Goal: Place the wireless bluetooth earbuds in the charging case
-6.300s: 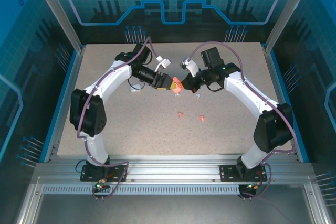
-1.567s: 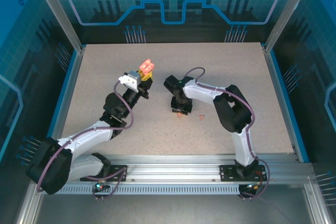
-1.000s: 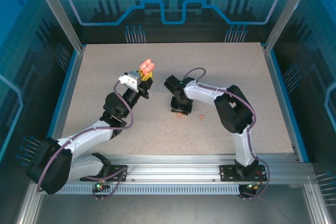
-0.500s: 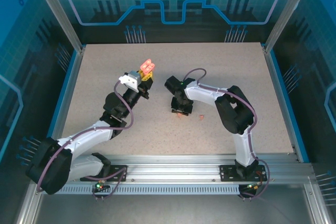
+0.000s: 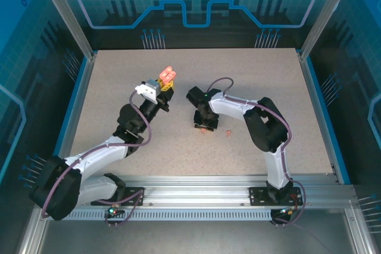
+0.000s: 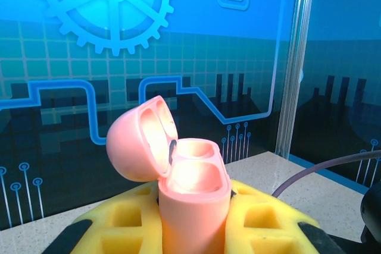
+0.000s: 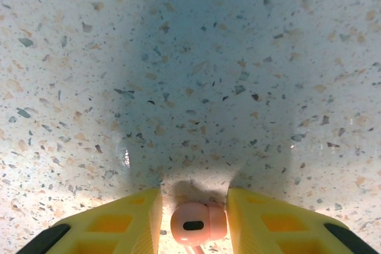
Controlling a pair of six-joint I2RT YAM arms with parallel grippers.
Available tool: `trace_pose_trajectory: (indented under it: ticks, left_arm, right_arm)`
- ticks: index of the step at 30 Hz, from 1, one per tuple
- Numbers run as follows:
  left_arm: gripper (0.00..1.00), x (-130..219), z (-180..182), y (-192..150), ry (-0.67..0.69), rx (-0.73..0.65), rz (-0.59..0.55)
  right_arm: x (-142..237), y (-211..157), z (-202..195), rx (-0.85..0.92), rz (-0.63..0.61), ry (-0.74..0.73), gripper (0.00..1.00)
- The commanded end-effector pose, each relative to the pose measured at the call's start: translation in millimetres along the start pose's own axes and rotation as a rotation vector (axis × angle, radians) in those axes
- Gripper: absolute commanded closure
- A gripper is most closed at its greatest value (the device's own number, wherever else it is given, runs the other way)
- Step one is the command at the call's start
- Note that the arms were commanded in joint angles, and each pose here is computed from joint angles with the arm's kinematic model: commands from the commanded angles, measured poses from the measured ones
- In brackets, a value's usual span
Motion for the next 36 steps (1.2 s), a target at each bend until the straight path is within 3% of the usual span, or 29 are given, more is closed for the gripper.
trace_pose_trajectory:
  ticks: [1, 13, 17, 24, 30, 36]
  left_arm:
    - [1.00, -5.2, -5.2, 17.8, -0.025, 0.002, -0.053]
    - [1.00, -6.7, -5.4, 17.4, -0.028, 0.010, -0.052]
    - [1.00, -6.5, -5.4, 16.4, -0.028, 0.013, -0.048]
    - [1.00, -3.5, -6.3, 14.1, -0.033, 0.016, -0.042]
    - [1.00, 0.4, -6.7, 16.3, -0.037, 0.016, -0.050]
    - [1.00, 1.9, -15.6, 16.4, -0.105, -0.025, -0.070]
  right_arm:
    - [1.7, -18.1, -4.8, 0.030, 0.042, -0.032, 0.65]
    - [-0.5, -23.6, -3.5, 0.036, 0.049, -0.026, 0.72]
    - [2.8, -20.6, -3.2, 0.038, 0.031, -0.007, 0.80]
    - [16.6, -8.1, -2.5, 0.061, -0.044, 0.055, 0.81]
    - [53.2, 6.2, -5.0, 0.093, -0.159, 0.134, 0.81]
    - [122.6, 28.0, -12.7, 0.111, -0.320, 0.264, 0.80]
Point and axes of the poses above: each hand's point on the last joint's axis, 136 mm out from that joint toward the fingers, its own x axis back along the fingers, its own z axis along the line the jaws close on, y = z × x, the point moved 4 cm from there along x, back along the fingers
